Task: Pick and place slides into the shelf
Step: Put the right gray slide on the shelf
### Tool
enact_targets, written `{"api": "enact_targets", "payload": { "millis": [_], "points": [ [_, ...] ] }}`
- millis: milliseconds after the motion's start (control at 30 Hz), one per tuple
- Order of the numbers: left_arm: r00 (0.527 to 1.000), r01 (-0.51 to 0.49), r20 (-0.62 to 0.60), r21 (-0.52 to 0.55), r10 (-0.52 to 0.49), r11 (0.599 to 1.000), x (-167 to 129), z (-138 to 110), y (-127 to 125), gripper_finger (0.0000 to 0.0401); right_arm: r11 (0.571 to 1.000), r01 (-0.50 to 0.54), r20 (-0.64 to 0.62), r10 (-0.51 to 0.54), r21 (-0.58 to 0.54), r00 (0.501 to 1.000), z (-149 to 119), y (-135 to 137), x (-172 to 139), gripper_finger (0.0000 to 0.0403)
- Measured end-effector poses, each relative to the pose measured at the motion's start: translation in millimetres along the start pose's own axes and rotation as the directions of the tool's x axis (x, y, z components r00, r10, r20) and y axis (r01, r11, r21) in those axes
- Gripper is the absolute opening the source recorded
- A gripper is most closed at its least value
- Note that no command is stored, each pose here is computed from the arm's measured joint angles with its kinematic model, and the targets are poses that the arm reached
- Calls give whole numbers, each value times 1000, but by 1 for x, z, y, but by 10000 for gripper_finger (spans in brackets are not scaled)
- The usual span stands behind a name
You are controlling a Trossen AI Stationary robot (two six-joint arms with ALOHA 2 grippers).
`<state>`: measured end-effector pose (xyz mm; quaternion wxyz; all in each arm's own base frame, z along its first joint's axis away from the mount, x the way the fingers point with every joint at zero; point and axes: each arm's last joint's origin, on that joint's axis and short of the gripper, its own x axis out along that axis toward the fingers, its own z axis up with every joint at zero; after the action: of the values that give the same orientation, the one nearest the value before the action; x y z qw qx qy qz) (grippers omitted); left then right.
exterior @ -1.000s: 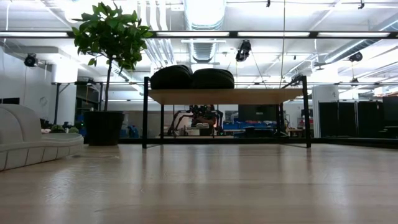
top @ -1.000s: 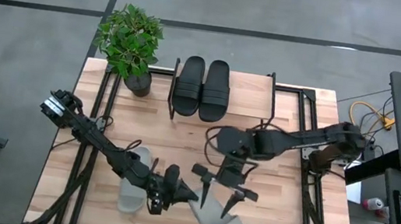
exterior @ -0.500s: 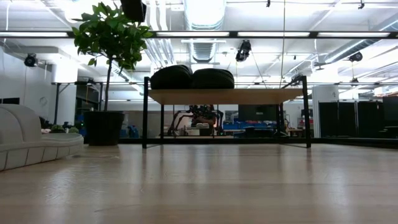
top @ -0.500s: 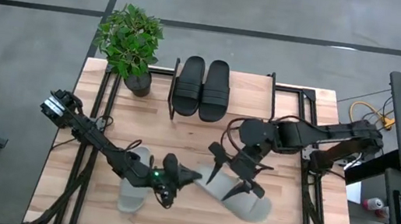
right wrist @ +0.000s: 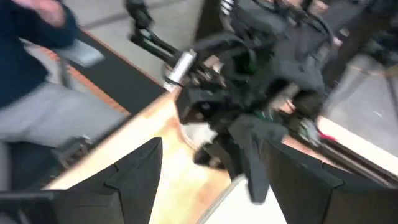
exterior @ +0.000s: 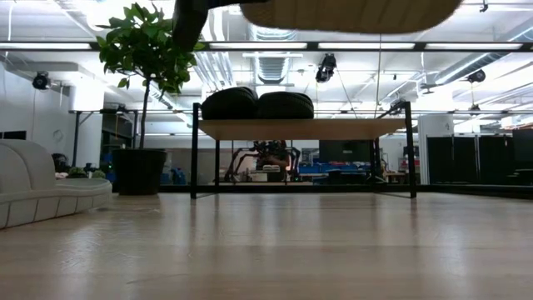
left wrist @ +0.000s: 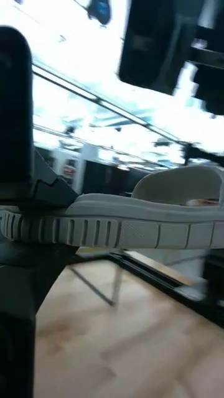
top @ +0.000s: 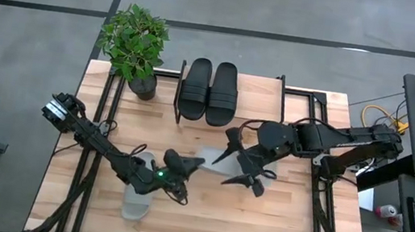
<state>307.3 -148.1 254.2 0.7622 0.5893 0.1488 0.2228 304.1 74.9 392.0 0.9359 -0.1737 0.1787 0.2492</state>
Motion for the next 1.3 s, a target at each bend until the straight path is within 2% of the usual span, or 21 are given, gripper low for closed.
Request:
{"api": "enact_targets", "payload": {
  "millis": [267, 367, 500, 667, 867, 1000, 1200, 1300],
  "points": [
    [981, -45, -190, 15, 47, 999, 6, -5, 7, 35, 986, 163, -143, -158, 22, 977, -10, -3, 3, 259],
    [976, -49, -212, 15, 51, 999, 8, -7, 7, 35, 979, 202, -164, -195, 29, 967, -11, -4, 3, 260],
    [972, -55, -229, 10, 56, 998, 12, -10, 8, 35, 976, 214, -166, -207, 29, 964, -11, -4, 2, 260],
    [960, -89, -272, -53, 72, 995, 20, -17, 10, 35, 971, 238, -191, -231, 19, 954, -12, -4, 2, 258],
    [943, -177, -313, -192, 111, 965, 29, -24, 19, 35, 946, 322, -291, -315, -26, 903, -18, -2, 0, 256],
    [938, -184, -329, -189, 114, 965, 33, -27, 20, 35, 922, 375, -324, -386, -99, 864, -18, 1, 0, 256],
    [932, -194, -343, -195, 118, 961, 37, -29, 20, 35, 899, 410, -337, -439, -156, 833, -18, 2, 0, 254],
    [931, -215, -344, -236, 125, 948, 39, -26, 26, 35, 879, 438, -347, -476, -186, 808, -18, 1, -1, 255]
  ]
}}
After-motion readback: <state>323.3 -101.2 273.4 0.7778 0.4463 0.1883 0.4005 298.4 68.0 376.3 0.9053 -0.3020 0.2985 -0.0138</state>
